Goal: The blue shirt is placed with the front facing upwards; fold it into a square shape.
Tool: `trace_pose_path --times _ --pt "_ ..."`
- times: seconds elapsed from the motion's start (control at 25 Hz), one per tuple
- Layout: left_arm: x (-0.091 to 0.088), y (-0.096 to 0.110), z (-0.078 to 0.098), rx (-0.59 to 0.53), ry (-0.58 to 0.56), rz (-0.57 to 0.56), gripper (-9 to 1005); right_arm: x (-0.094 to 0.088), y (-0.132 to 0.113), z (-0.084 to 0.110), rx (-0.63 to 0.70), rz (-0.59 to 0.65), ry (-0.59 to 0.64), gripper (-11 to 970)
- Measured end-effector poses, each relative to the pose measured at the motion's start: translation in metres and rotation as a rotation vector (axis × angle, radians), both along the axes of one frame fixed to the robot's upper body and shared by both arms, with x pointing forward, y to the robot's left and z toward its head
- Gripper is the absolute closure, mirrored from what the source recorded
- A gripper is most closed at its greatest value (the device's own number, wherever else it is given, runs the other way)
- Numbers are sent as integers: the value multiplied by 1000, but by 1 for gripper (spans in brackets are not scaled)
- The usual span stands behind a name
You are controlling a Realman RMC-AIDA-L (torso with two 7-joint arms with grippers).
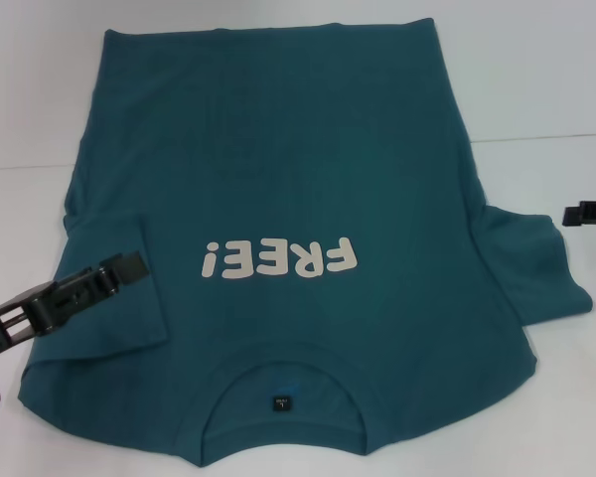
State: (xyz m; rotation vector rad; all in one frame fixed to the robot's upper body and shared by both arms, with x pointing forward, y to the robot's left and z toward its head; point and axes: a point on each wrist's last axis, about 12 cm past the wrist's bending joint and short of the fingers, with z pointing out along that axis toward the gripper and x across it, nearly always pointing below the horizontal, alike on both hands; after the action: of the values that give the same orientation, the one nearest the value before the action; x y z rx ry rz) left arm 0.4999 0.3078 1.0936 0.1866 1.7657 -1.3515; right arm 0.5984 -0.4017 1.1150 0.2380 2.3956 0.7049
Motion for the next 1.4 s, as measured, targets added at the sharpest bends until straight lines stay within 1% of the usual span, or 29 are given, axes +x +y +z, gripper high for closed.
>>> trace_pose_path --times 0.28,0.56,0.96,1.4 --pt "1 1 -1 3 3 17 198 16 19 -6 -89 20 -15 52" --pt "2 0 -4 -2 13 25 198 24 28 -16 -165 25 0 52" --pt "2 0 -5 -2 16 39 199 27 39 -27 -189 3 -6 52" --pt "1 -1 -7 -10 23 46 198 34 51 -32 -204 1 -8 52"
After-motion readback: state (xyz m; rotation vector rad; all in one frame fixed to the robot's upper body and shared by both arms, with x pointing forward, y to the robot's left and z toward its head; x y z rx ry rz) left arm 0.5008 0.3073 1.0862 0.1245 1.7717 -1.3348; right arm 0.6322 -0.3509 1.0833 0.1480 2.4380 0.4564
